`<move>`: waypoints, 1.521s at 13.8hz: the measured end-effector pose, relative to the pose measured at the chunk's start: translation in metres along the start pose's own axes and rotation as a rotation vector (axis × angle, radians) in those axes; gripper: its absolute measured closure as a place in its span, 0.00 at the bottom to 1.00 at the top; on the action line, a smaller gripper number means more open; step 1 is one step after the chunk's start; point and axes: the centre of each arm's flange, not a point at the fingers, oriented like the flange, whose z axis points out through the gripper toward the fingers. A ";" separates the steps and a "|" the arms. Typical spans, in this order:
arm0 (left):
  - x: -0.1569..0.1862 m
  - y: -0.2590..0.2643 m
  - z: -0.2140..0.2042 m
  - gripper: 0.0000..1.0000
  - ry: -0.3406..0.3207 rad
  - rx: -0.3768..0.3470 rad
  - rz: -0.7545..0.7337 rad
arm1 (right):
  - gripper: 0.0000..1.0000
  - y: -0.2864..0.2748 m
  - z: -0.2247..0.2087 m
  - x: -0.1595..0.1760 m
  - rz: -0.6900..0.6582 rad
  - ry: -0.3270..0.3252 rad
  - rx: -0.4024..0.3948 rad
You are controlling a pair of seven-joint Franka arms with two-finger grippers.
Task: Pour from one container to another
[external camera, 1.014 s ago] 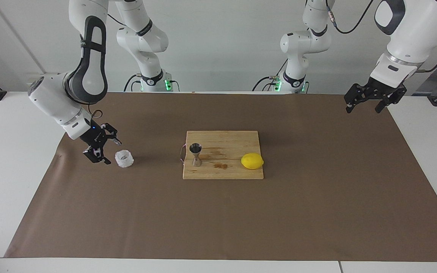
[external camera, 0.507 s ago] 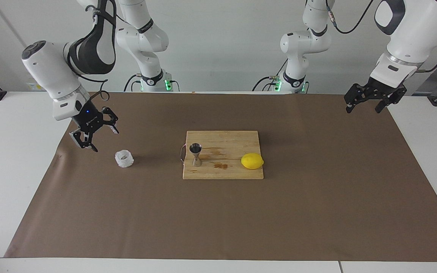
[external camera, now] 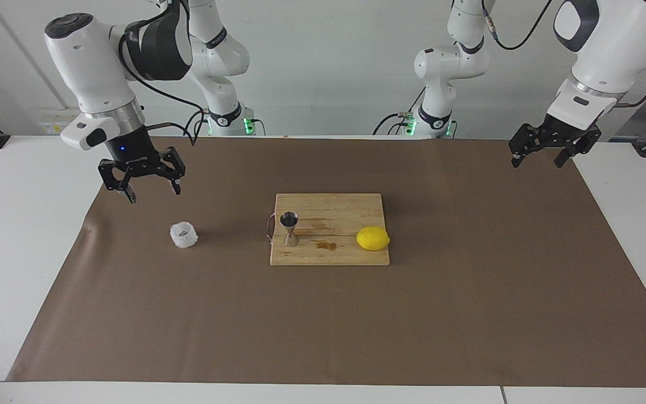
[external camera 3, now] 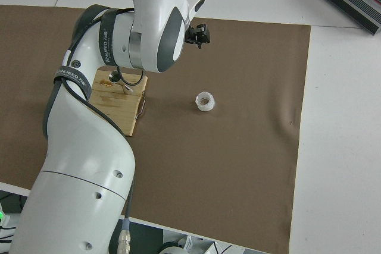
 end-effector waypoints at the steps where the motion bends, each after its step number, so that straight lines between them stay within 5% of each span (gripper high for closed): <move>1: 0.000 0.000 0.000 0.00 0.000 0.000 0.000 | 0.00 -0.001 -0.008 -0.001 0.069 -0.030 0.004; 8: 0.000 0.000 0.000 0.00 0.000 0.000 0.000 | 0.00 -0.003 -0.046 -0.030 0.232 -0.186 -0.049; 21: 0.000 0.000 0.000 0.00 0.000 0.000 0.000 | 0.00 -0.006 -0.056 -0.032 0.210 -0.192 -0.105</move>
